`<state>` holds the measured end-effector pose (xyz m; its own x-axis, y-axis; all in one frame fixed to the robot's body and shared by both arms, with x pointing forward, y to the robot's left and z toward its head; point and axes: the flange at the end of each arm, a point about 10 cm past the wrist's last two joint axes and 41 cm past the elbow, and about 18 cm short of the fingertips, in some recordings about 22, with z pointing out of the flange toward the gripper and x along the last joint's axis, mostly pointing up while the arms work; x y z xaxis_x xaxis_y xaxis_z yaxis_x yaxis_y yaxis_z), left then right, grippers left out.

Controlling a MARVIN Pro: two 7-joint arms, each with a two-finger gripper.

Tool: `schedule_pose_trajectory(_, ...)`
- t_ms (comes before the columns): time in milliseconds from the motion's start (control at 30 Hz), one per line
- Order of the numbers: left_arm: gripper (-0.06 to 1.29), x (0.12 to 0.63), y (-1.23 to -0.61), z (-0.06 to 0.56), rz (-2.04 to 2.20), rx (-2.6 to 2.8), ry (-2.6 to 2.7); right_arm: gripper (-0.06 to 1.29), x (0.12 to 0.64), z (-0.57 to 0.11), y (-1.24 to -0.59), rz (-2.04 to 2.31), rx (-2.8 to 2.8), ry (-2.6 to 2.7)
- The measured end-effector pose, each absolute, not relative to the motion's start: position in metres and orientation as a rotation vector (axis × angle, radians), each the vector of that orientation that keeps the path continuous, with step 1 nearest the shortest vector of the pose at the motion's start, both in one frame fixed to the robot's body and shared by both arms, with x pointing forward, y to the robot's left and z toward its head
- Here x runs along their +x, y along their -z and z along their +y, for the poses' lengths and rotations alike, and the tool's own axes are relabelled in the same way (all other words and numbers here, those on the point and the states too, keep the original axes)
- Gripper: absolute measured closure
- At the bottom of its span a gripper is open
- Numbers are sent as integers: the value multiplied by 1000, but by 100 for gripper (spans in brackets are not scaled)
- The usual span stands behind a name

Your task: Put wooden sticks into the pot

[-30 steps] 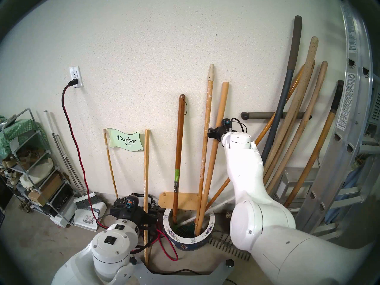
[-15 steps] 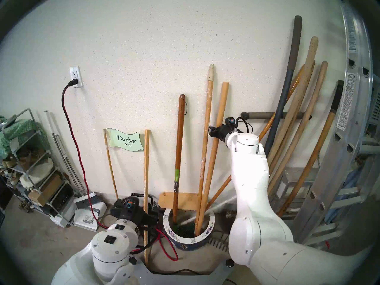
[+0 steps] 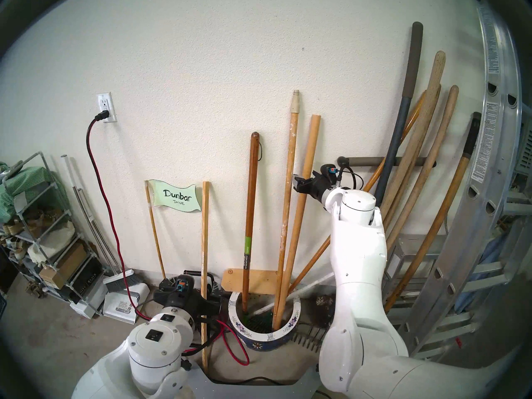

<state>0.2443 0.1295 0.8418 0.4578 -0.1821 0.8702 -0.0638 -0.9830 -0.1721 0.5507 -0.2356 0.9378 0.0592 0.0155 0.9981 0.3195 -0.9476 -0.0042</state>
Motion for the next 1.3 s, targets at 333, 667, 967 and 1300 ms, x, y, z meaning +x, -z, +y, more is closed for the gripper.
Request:
schedule_pose_trajectory(333,-3,244,-842,129,211,-2564,1573,4,519,-238,-948,-434,-2017,2096)
schedule_pose_trajectory(667,-3,243,-837,126,269,-2496,1553,2,478,-263,-942,-474,-2032,2134)
schedule_pose_trajectory(967,-3,278,-806,169,268,-2414,1433,2,447,-267,-925,-515,-2069,2078)
schedule_pose_trajectory(1300,-3,335,-792,233,195,-2364,1403,2,414,-255,-903,-582,-2073,1954)
